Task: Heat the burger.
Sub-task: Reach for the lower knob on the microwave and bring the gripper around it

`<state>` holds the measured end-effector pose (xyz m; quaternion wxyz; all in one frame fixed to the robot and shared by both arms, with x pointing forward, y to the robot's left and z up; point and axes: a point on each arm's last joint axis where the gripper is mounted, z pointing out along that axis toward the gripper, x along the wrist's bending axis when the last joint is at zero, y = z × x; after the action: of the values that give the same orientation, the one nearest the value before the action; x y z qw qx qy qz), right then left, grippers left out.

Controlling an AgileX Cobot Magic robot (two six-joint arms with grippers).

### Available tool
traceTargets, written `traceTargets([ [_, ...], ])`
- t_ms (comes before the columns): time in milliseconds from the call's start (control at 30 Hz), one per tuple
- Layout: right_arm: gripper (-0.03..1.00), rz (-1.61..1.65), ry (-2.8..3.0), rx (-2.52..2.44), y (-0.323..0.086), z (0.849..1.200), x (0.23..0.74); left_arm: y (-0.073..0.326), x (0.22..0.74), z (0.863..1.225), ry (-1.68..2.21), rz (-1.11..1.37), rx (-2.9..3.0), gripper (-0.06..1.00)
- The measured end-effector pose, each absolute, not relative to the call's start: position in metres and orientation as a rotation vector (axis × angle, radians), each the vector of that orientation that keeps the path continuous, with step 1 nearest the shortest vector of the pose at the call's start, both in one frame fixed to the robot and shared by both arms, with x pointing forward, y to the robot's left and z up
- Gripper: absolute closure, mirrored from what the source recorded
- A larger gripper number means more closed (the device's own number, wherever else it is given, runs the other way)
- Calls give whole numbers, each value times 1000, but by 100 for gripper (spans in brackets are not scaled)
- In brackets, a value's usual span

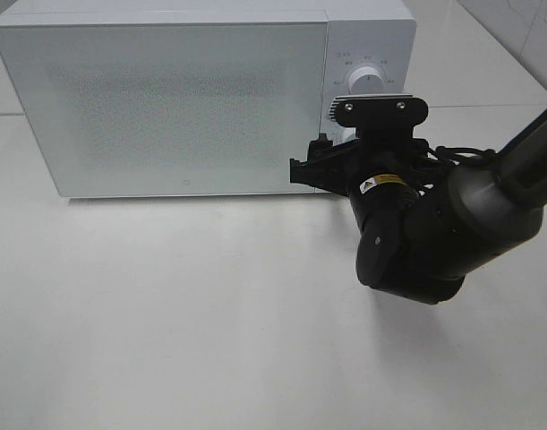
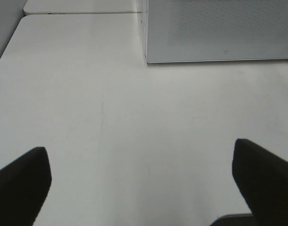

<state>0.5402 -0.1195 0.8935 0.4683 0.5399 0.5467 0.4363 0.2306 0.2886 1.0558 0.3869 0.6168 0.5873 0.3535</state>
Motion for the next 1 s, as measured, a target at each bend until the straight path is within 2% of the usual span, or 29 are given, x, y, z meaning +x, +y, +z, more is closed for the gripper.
traceTargets([
  [567,21,1054,1303,1331,-125,888,558,289,231,1056,1495,900,1570,-5],
  [767,25,1063,1314,1317,-124,888,559,289,231,1056,1495,900,1570,-5],
  [833,32,1067,1325,1305,-123,887,559,289,231,1056,1495,900,1570,-5],
  [867,32,1067,1325,1305,-123,887,559,289,231,1056,1495,900,1570,-5],
  [900,39,1067,1325,1305,-123,887,559,289,231,1056,1495,900,1570,-5],
  [933,39,1067,1325,1305,-123,887,559,289,231,1056,1495,900,1570,-5],
  [967,48,1067,1325,1305,-123,887,559,289,231,1056,1495,900,1570,-5],
  [1000,53,1066,1322,1308,-124,887,559,289,231,1056,1495,900,1570,-5],
])
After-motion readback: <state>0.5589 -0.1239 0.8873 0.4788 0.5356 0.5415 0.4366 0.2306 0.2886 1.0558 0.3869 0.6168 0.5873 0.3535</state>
